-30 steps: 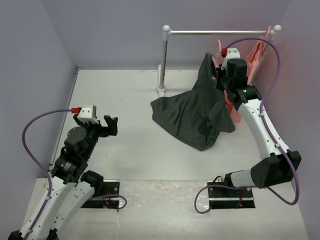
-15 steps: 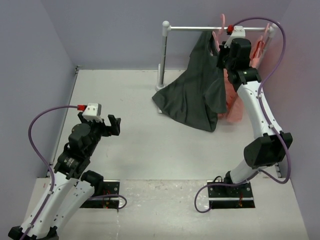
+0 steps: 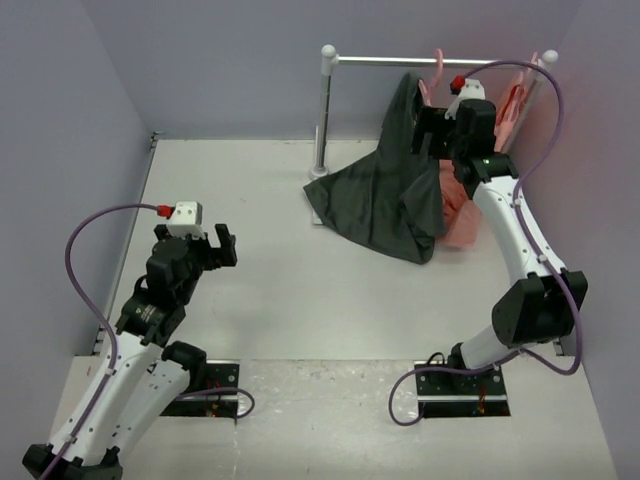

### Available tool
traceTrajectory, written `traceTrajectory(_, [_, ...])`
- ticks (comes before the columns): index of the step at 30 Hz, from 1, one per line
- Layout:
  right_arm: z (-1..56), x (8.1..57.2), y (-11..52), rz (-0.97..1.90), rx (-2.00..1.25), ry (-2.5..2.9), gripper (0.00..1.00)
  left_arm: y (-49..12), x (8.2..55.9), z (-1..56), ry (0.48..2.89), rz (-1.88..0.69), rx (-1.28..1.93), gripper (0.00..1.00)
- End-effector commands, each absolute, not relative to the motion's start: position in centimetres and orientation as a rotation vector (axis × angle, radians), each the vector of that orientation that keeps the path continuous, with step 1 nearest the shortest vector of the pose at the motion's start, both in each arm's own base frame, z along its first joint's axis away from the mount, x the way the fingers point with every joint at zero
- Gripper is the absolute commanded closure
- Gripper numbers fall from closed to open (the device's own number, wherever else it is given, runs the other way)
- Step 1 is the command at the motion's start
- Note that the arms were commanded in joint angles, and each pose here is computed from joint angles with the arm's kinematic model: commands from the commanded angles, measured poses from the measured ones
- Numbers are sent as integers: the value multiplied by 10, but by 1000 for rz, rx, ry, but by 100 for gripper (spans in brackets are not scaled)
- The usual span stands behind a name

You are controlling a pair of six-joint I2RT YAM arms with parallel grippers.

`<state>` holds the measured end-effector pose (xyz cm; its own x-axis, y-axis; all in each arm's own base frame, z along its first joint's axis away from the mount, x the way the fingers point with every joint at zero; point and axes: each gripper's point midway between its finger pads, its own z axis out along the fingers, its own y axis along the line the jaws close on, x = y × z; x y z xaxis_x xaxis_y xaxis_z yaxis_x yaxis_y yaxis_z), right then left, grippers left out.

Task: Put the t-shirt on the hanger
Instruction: Place the hanger at the clothesline, then reset both arms

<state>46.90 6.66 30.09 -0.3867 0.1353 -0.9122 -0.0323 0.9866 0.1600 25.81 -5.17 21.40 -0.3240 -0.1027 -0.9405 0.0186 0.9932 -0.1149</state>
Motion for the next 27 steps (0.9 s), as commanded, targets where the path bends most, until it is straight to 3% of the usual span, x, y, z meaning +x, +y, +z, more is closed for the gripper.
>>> traceTrajectory(1, [369, 399, 62, 262, 109, 1768, 1, -8, 271, 212, 1936, 27, -313, 0])
traceTrajectory(5, [373, 333, 48, 250, 138, 1705, 1, 24, 271, 208, 1929, 84, -494, 0])
traceTrajectory(11, [340, 248, 24, 168, 135, 1666, 1, 28, 264, 217, 1848, 78, -488, 0])
traceTrajectory(17, [305, 229, 39, 245, 50, 1685, 1, 16, 264, 233, 1831, 40, -342, 0])
traceTrajectory(27, [288, 243, 42, 275, 103, 1727, 1, 13, 260, 239, 1800, 20, -305, 0])
